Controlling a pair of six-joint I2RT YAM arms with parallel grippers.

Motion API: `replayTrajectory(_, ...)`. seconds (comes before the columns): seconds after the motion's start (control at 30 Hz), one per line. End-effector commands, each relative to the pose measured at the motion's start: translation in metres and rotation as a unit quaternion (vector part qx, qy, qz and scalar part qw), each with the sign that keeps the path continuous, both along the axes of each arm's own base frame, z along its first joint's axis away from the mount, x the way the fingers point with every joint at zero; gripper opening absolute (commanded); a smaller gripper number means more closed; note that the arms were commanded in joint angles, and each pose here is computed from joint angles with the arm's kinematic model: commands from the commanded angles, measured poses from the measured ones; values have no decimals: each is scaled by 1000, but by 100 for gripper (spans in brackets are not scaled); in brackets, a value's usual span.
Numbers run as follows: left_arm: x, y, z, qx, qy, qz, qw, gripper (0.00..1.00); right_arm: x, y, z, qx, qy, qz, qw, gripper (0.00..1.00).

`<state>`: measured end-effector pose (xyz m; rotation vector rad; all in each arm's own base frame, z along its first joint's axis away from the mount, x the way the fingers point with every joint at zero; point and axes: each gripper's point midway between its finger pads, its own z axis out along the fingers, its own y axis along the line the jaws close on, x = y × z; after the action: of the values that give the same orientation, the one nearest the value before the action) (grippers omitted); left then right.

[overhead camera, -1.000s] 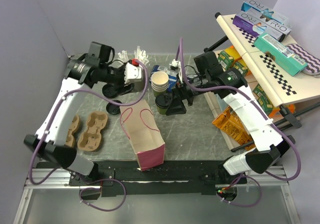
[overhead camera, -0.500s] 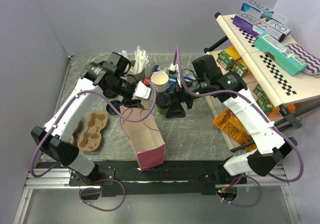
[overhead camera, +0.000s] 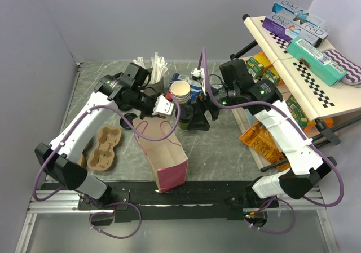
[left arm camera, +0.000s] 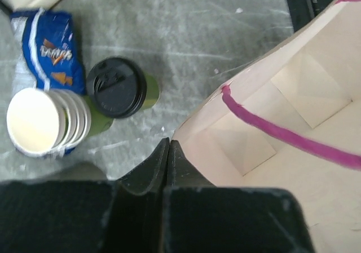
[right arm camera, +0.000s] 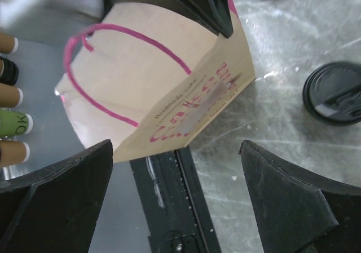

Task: Pack the takeout coffee

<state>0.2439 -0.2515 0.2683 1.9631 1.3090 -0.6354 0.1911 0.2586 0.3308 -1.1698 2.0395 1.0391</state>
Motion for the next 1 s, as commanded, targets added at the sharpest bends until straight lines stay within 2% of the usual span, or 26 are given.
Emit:
replayTrajectory(0.0, 5, 16, 18, -10, -28, 72, 997, 1, 5, 6, 30, 32, -43, 20, 998, 100)
replayTrajectory(0.07, 15, 22, 34, -33, -49, 129, 990, 1, 9, 10, 35, 36, -48, 24, 998, 100)
replayTrajectory(0.1, 14, 24, 31, -37, -30, 157, 986, 1, 11, 11, 39, 40, -54, 26, 997, 100)
replayTrajectory(0.17, 19, 26, 40, -61, -38, 192, 979, 1, 15, 14, 38, 38, -56, 30, 997, 100)
replayTrajectory(0.2, 18, 29, 44, -71, -24, 221, 972, 1, 17, 15, 38, 38, -59, 30, 997, 98)
replayTrajectory(0.37, 19, 24, 45, -96, 23, 269, 958, 1, 27, 21, 30, 29, -55, 32, 998, 88)
replayTrajectory(0.5, 23, 21, 41, -94, 80, 316, 941, 1, 27, 24, 35, 20, -70, 44, 996, 85)
replayTrajectory(0.8, 21, 19, 29, -72, 144, 350, 923, 1, -1, 28, 21, -9, -77, 77, 994, 86)
replayTrajectory(0.97, 18, 19, 26, -72, 146, 346, 924, 1, 8, 17, 1, -60, -99, 53, 992, 88)
